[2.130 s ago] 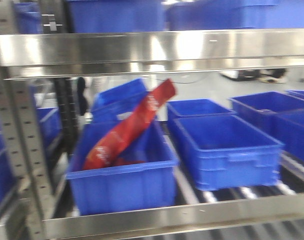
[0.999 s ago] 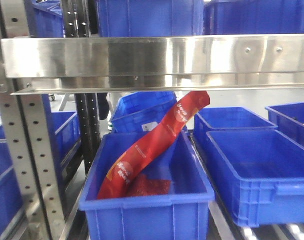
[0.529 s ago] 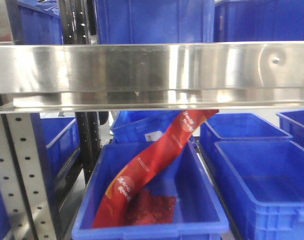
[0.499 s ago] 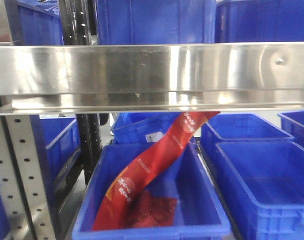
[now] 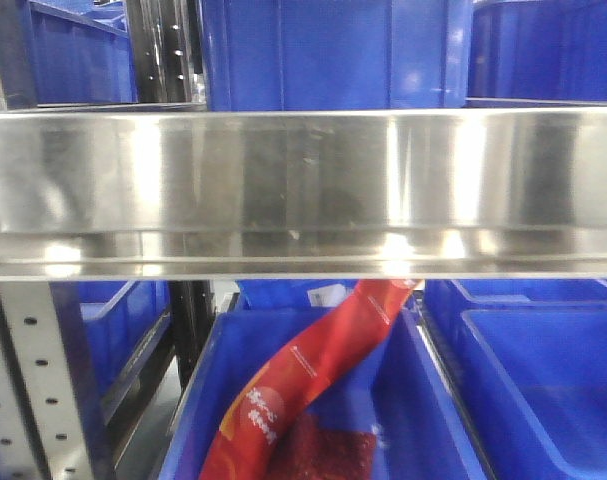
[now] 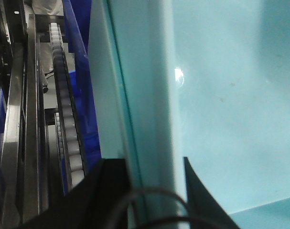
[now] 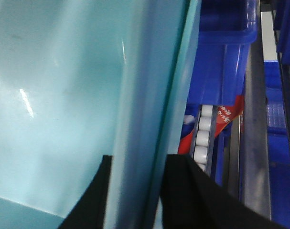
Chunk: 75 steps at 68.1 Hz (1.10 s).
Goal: Move two blue bins to right shelf middle
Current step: 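Align the base with the shelf level above the red-bag bin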
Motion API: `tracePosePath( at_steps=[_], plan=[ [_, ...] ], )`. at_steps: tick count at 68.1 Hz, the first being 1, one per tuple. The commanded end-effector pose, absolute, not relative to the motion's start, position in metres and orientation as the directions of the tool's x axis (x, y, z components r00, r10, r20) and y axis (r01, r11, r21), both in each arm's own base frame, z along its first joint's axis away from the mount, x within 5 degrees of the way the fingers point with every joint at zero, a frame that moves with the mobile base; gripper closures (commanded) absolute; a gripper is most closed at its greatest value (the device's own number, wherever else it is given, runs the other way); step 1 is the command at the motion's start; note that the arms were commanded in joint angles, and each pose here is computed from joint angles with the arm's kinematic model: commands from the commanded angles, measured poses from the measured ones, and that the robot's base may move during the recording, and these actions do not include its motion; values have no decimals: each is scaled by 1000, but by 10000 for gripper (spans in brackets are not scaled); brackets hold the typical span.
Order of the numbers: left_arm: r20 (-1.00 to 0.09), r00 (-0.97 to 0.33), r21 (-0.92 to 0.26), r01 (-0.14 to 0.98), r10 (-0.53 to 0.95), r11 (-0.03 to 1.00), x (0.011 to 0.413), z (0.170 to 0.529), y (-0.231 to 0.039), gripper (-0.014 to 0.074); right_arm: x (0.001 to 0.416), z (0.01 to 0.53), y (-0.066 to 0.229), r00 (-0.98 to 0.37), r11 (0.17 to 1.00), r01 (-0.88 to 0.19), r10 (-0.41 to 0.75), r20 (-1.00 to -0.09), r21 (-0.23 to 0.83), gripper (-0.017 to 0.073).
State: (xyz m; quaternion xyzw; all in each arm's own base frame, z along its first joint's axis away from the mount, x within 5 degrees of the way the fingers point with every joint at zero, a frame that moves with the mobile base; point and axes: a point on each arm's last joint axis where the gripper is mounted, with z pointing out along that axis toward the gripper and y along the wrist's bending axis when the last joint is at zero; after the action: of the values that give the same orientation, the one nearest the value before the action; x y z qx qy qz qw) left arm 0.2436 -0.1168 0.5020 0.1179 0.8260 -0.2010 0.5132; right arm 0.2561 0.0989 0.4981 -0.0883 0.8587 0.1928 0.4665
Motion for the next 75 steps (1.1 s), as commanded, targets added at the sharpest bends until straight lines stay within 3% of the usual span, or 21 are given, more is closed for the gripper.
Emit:
tracePosePath(
  at_steps=[1, 75],
  plan=[
    [-944, -311, -240, 429, -107, 871, 237, 525, -114, 704, 255, 509, 95, -481, 914, -329, 53, -875, 236, 713],
    [-944, -311, -240, 429, -107, 871, 237, 525, -114, 704, 255, 509, 95, -481, 914, -329, 53, -875, 236, 713]
  ],
)
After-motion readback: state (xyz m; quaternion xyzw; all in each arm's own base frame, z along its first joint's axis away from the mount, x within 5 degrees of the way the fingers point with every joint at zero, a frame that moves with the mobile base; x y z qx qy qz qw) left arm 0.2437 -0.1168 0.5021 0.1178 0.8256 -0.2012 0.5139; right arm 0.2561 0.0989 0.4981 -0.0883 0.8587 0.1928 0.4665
